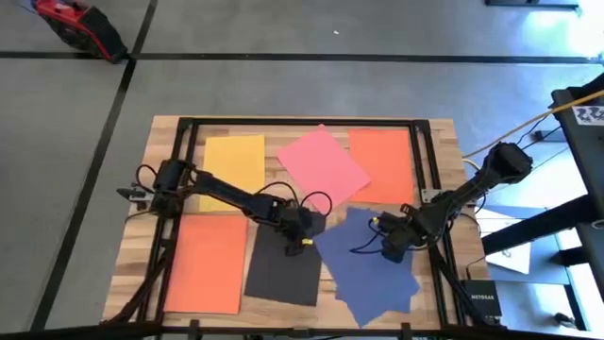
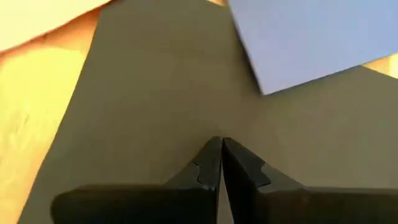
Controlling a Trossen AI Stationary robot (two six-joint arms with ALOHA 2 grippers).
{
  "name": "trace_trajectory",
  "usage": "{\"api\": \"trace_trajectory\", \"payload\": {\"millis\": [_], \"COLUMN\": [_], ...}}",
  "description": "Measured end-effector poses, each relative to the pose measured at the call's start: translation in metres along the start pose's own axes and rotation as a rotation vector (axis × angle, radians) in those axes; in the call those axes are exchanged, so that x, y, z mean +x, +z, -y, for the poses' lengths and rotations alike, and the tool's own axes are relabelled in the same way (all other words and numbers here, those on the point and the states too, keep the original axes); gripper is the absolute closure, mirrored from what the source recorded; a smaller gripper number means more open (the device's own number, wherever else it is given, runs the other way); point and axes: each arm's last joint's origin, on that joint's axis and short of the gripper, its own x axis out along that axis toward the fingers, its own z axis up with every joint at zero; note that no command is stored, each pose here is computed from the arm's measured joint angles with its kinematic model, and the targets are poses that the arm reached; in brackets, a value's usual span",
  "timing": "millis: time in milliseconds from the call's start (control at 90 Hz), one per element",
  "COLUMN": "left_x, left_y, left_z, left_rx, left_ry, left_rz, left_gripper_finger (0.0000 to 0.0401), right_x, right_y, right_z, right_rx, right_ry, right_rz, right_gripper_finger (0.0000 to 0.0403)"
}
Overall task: Organize paper
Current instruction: Stack the blue paper on top of the blue paper on the table
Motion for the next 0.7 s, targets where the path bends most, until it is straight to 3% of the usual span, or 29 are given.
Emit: {"api": "trace_trajectory", "payload": {"millis": [411,700], "left_x": [0.005,-0.01], "left_y": [-0.021,-0.034], "left_z": [0.01,0.021], "left_rx": [-0.133,-0.14], "left_ry": [0.069,0.132], "left_rz": [-0.02,-0.085], "left_gripper_finger": [0.0401,0.0401], "right_x": [0.0,0.0], "right_y": [0.0,0.0], "right_z": [0.0,0.0], "right_rx": [0.0,0.0], "right_ry": [0.0,0.002], "right_rz": [-0.003,-0.007], "right_gripper_finger": [0.0403,0.0403]}}
